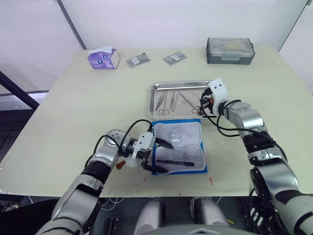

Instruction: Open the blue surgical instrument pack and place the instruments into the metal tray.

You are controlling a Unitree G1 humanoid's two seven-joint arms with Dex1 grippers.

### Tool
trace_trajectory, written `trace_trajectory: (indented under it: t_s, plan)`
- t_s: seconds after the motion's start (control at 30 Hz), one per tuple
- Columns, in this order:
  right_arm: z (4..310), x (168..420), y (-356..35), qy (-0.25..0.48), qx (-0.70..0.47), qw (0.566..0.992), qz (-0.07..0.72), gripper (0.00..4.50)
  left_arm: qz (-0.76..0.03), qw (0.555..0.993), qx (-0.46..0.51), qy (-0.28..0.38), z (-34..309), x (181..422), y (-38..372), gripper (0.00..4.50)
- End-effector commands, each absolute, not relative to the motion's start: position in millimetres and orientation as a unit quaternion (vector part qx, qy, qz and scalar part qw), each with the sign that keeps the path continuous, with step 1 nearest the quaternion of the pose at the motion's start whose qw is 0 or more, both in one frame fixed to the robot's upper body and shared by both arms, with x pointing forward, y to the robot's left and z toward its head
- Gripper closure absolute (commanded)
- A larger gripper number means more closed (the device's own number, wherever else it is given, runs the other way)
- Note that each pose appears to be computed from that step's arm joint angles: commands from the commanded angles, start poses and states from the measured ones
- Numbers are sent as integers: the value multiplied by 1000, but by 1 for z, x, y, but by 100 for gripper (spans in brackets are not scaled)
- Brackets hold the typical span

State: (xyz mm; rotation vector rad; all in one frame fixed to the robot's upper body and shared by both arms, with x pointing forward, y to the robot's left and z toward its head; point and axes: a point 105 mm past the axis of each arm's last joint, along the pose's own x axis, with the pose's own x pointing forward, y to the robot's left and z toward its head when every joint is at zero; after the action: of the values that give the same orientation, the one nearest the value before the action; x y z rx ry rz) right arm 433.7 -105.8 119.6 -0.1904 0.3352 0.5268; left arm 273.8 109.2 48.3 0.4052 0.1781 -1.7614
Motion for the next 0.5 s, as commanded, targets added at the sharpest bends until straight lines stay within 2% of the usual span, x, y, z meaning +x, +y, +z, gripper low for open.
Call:
trace_trajectory:
  t_s: [0.03,0.27,0.3,0.33,0.4,0.47,0.5]
  plan:
    - [129,445,-104,142,-92,953,252,447,-784,577,141,182,2,242,119,0]
    - [123,452,-103,141,-85,954,252,447,-782,578,141,183,2,242,120,0]
    - [123,452,-103,140,-84,954,253,403,-782,579,141,183,2,242,120,0]
    - [124,453,-103,138,-84,954,252,390,-782,579,140,184,2,241,120,0]
    - [128,454,-100,128,-90,954,256,331,-781,580,140,184,2,241,121,0]
    - [135,456,-99,116,-94,954,259,247,-781,580,140,185,2,241,121,0]
    - [138,456,-98,110,-94,954,262,247,-781,580,140,185,3,241,121,0]
